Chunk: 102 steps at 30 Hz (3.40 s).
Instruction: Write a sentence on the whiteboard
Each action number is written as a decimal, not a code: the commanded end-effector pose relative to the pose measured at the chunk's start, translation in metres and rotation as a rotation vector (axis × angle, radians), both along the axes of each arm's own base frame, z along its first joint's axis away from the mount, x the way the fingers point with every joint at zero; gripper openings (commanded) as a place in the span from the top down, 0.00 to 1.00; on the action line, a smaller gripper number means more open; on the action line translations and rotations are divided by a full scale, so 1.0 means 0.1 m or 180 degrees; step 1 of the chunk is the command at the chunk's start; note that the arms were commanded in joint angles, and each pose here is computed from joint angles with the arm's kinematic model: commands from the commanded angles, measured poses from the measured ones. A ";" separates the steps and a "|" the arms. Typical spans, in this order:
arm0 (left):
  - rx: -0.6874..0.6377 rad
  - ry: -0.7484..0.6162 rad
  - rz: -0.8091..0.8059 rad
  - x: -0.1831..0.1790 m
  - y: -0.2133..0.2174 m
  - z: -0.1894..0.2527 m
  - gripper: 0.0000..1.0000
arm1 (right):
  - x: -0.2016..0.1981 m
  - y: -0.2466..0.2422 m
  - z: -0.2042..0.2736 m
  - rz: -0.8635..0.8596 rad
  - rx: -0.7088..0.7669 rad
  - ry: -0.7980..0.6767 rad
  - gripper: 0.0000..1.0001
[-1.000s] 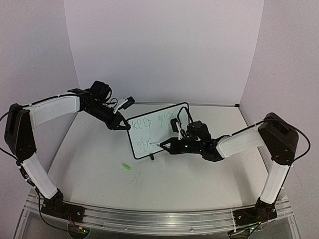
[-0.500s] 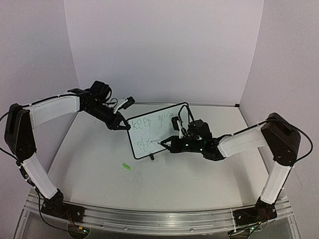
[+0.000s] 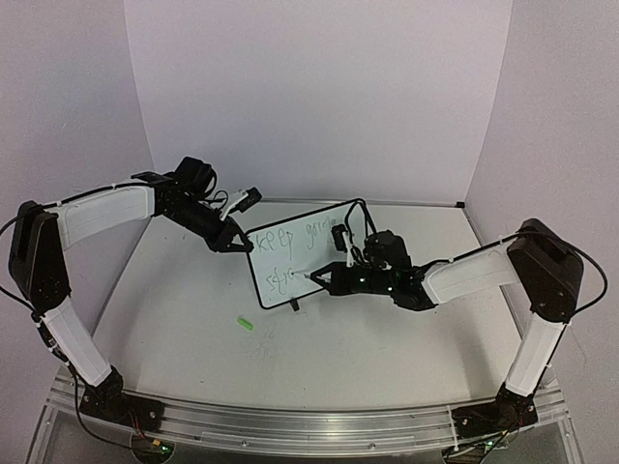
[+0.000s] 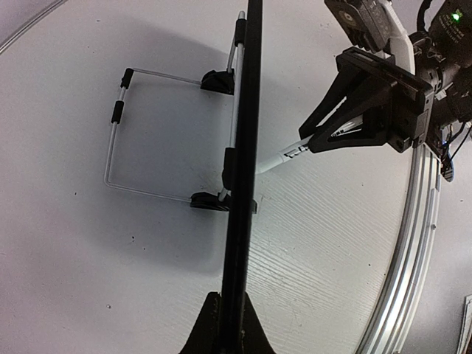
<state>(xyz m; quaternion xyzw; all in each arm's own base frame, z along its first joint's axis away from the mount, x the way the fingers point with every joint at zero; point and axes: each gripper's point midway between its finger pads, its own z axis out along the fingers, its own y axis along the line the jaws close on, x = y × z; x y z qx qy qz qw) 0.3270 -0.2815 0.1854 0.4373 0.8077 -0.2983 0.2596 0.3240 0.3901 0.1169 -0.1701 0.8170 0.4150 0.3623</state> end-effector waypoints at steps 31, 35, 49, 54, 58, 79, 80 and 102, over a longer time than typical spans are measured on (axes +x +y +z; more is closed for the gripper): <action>0.0254 -0.0023 0.0072 0.07 0.08 -0.16 1.00 | 0.09 -0.04 0.16 -0.0082 0.0131 -0.0103 1.00; 0.0256 -0.0019 0.0077 0.07 0.08 -0.16 1.00 | 0.13 -0.05 0.14 -0.0104 0.0128 -0.0091 1.00; 0.0257 -0.0018 0.0077 0.07 0.08 -0.16 1.00 | 0.08 -0.11 -0.16 -0.0115 0.0010 0.0133 1.00; 0.0257 -0.0023 0.0079 0.07 0.08 -0.16 1.00 | 0.09 -0.10 -0.16 -0.0122 0.0010 0.0124 1.00; 0.0257 -0.0028 0.0073 0.07 0.08 -0.16 1.00 | 0.11 -0.08 -0.05 -0.0120 0.0055 0.0059 1.00; 0.0254 -0.0034 0.0076 0.07 0.08 -0.15 1.00 | 0.15 -0.11 0.27 -0.0187 0.0220 -0.0113 1.00; 0.0252 -0.0034 0.0077 0.06 0.08 -0.14 1.00 | 0.15 -0.11 0.25 -0.0191 0.0213 -0.0102 1.00; 0.0257 -0.0033 0.0075 0.06 0.08 -0.15 1.00 | 0.13 -0.20 -0.09 -0.0269 0.0074 0.0134 1.00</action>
